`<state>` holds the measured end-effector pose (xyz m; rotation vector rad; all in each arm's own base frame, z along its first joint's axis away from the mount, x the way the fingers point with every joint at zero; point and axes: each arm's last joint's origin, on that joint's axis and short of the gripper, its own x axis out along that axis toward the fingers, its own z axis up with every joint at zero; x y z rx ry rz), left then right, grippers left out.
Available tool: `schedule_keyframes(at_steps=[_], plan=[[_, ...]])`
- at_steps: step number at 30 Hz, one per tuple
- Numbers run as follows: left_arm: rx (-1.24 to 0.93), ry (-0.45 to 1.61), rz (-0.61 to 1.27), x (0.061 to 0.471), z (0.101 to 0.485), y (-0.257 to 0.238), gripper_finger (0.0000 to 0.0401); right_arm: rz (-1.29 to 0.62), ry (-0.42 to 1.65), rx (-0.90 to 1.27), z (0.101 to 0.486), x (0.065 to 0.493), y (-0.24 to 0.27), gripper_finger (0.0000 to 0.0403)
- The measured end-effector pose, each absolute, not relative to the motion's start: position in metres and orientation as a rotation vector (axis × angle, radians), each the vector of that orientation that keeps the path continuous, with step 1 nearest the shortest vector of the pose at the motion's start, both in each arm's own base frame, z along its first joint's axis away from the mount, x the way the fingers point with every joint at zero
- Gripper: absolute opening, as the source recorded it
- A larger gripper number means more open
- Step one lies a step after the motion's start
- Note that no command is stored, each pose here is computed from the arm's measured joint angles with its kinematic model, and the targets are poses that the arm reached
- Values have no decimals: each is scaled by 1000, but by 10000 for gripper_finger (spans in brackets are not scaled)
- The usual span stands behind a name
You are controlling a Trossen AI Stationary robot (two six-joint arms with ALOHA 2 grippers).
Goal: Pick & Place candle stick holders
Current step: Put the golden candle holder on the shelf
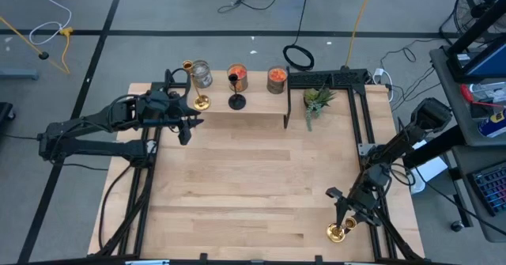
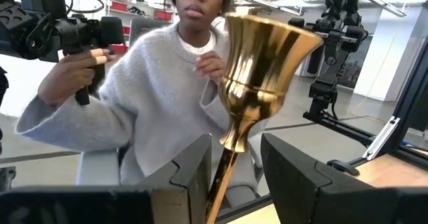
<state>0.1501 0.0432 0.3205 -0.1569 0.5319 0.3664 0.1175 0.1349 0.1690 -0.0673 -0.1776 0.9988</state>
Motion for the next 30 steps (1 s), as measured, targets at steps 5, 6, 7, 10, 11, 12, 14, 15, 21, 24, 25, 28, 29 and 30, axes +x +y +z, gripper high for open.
schedule_keyframes(at_steps=[5,6,7,10,11,12,14,15,21,24,25,28,29,30], plan=[[-157,532,367,150,321,43,150,994,-198,-91,170,118,135,125],[-157,532,367,150,321,43,150,994,-199,-93,170,118,135,125],[-157,532,367,150,321,43,150,994,-199,-94,170,118,135,125],[-157,532,367,150,321,43,150,994,-197,-90,170,118,135,125],[-157,531,367,150,321,43,150,996,-190,-81,169,118,135,125],[-157,532,366,150,321,43,150,998,-178,-67,169,118,135,125],[-157,532,367,150,321,43,150,1001,-161,-44,169,118,135,125],[-157,532,367,150,321,43,150,1000,-159,-40,169,118,135,125],[-157,532,367,150,321,43,150,1000,-162,-45,169,118,135,125],[-157,532,367,150,321,43,150,1002,-151,-25,169,118,135,125],[-157,532,366,150,321,43,150,1003,-146,-18,169,118,135,125],[-157,532,367,150,321,43,150,998,-131,9,169,118,135,125],[-157,532,367,150,321,43,150,983,-124,18,169,118,135,122],[-157,532,367,150,321,43,150,978,-111,28,168,118,135,118]])
